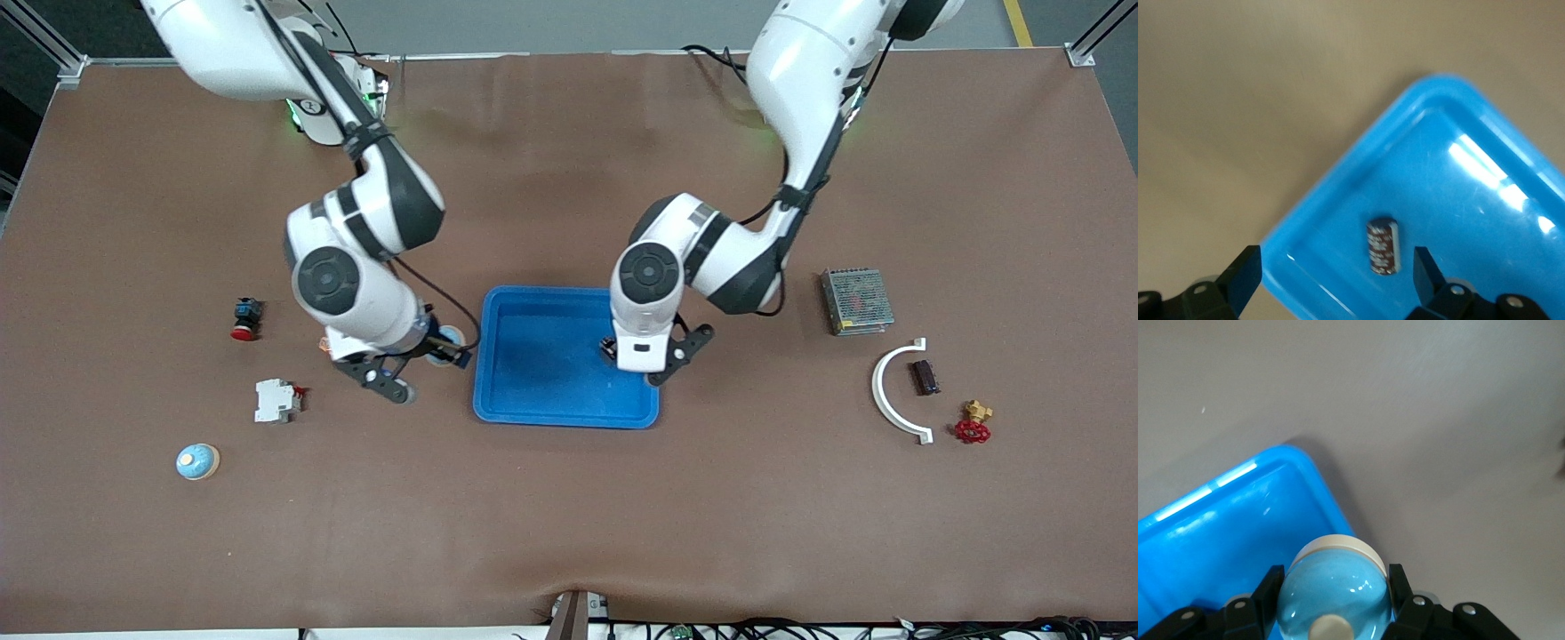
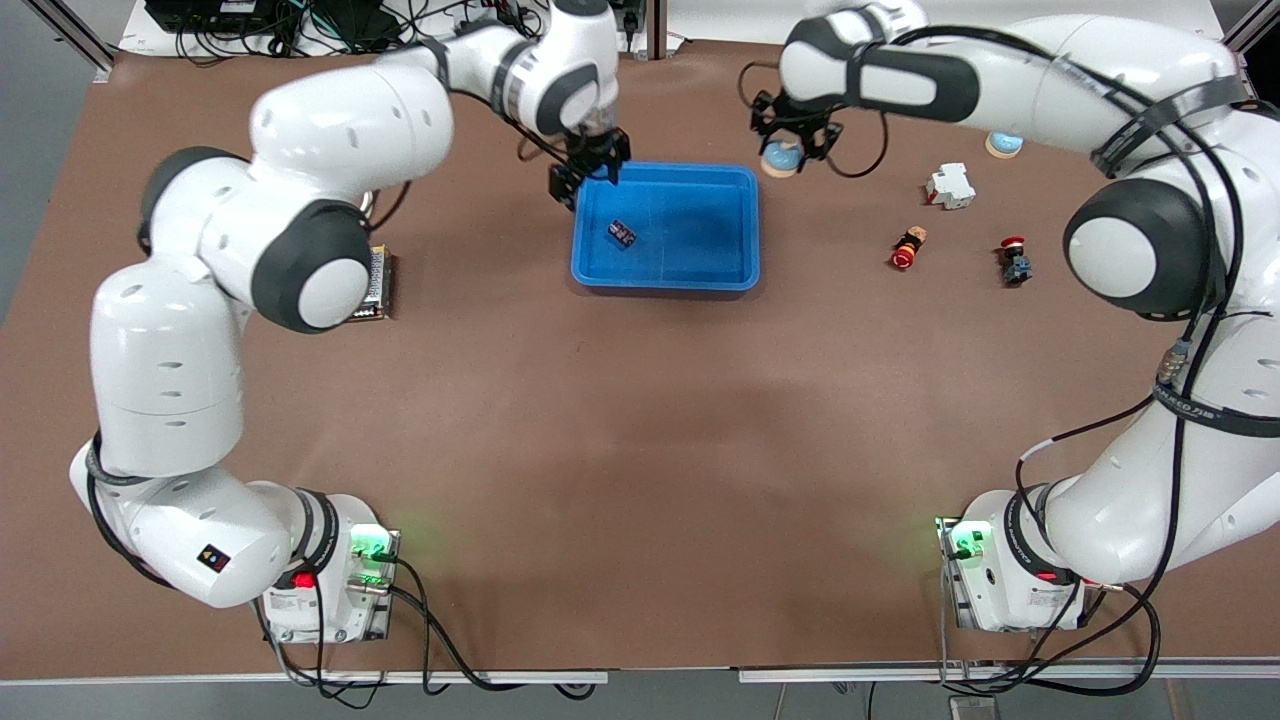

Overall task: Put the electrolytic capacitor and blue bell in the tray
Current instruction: 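Return the left gripper to the second capacitor while the right gripper places the bell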

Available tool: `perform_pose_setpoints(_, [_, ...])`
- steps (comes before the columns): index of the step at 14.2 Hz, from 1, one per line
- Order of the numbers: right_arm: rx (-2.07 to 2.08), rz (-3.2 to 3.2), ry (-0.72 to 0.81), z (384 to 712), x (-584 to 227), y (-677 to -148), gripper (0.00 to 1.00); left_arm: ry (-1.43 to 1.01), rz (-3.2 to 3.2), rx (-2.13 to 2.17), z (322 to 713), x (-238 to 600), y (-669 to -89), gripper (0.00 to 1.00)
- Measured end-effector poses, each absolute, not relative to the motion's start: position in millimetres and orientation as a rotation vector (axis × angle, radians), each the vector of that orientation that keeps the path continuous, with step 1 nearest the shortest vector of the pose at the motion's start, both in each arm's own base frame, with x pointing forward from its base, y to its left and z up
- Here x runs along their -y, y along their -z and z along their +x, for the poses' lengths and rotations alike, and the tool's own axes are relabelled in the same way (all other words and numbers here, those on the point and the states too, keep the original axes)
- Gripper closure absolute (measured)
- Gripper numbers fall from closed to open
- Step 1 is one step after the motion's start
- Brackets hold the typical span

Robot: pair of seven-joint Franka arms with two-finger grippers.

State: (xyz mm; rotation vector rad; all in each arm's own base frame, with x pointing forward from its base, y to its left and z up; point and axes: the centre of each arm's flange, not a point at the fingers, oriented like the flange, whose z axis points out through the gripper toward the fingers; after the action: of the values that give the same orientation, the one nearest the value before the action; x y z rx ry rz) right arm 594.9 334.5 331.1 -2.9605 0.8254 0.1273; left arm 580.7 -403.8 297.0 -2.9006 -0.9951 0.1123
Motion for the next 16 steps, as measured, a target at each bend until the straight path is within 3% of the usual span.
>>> perform_pose_setpoints(4, [-0.924,-2.959,-0.052,561.4,-398.9,-281.7,0.32,-0.152,-2.959,0.801,625.7,302.9,-353.0,0.0])
perform_pose_setpoints(8, [-0.966,-2.949,-0.062,550.4,-416.5,-241.3,0.32,-0.208,-3.017,0.591,655.8,188.5,-388.6,0.0])
perform_pose_setpoints(16, [-0.957,-2.974,-0.095,527.0,-427.1,-199.9,0.32,-0.242,-3.08,0.254,672.6,-9.5,-386.0,0.0])
